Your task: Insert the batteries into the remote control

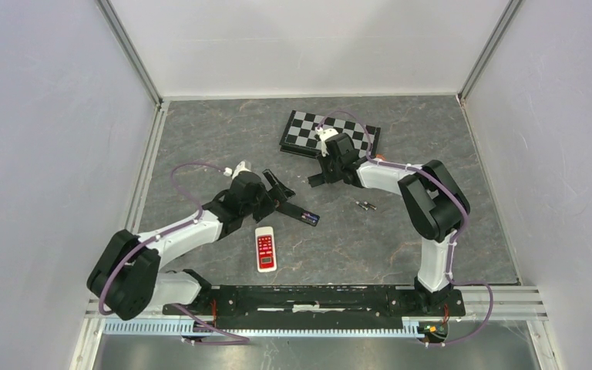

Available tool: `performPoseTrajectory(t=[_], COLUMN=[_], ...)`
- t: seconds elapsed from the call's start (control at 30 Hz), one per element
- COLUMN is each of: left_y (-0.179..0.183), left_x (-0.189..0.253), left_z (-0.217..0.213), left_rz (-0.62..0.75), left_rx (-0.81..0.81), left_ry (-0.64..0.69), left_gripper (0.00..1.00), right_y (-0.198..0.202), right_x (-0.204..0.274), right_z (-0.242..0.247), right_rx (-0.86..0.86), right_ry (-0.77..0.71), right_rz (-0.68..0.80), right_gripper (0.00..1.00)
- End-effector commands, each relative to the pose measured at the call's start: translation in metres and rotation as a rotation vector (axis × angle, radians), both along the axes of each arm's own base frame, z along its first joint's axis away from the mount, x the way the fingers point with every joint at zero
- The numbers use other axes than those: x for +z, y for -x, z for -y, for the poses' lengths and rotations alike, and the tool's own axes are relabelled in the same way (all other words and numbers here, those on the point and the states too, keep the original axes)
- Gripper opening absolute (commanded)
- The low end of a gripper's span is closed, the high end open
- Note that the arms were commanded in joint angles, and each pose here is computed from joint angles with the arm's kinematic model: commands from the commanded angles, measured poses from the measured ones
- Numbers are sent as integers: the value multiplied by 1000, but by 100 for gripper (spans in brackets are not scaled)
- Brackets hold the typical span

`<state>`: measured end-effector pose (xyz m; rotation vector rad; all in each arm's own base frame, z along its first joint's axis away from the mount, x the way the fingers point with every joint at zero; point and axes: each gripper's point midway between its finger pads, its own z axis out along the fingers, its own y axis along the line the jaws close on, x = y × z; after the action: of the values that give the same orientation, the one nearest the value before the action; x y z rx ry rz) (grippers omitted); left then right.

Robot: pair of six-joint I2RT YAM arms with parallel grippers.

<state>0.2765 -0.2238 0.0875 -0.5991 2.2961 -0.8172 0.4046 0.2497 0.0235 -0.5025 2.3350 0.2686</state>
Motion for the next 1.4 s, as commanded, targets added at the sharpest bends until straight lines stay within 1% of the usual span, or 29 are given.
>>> performPoseTrajectory(t=[0.0, 0.17, 0.3, 0.43, 0.63, 0.77, 0.87, 0.97, 1.0, 1.03, 1.07, 1.1, 1.17, 1.2, 1.27, 1.3, 1.37], left_y=[-20, -30, -35, -43, -49, -51, -54, -60, -61, -64, -66, -69, -74, -76, -80, -81, -81], left_x=[23, 24, 31, 31, 21, 14, 7, 5, 5, 5, 7, 8, 6, 4, -3, -6, -10], left_z=[13, 14, 26, 31, 47, 62, 68, 69, 69, 69, 70, 71, 70, 68, 62, 61, 60], left_rz=[89, 109, 135, 154, 156, 136, 125, 130, 134, 135, 141, 146, 141, 135, 115, 109, 96], left_rx=[-57, -61, -128, -157, -234, -298, -309, -298, -292, -287, -285, -282, -264, -250, -213, -206, -203], left_ry=[43, 30, 34, 18, 28, 51, 61, 62, 60, 58, 58, 57, 49, 46, 39, 38, 41], left_gripper=[100, 100, 100, 99, 95, 93, 92, 91, 91, 90, 89, 87, 79, 75, 70, 69, 69], right_y=[-11, -8, -7, -6, 2, 16, 26, 24, 23, 19, 19, 13, 6, 1, -9, -15, -22], right_x=[2, -10, -11, 6, 48, 63, 63, 55, 50, 50, 44, 43, 43, 45, 46, 49, 49], right_z=[0, 4, 7, 6, 6, 6, 6, 3, 3, 1, 3, 6, 6, 5, 1, -2, -11], right_rx=[2, 12, 6, -28, -105, -121, -109, -73, -59, -41, -17, -3, 44, 63, 82, 96, 121], right_ry=[29, 76, 88, 38, -167, -298, -337, -307, -280, -255, -194, -141, -96, -91, -81, -78, -98], right_rz=[13, -28, -32, -8, 13, -8, -24, -39, -44, -32, -26, 13, 82, 113, 149, 163, 183], right_gripper=[22, 12, 0, 0, 0, 0, 0, 0, 4, 13, 20, 29, 36, 36, 36, 36, 31])
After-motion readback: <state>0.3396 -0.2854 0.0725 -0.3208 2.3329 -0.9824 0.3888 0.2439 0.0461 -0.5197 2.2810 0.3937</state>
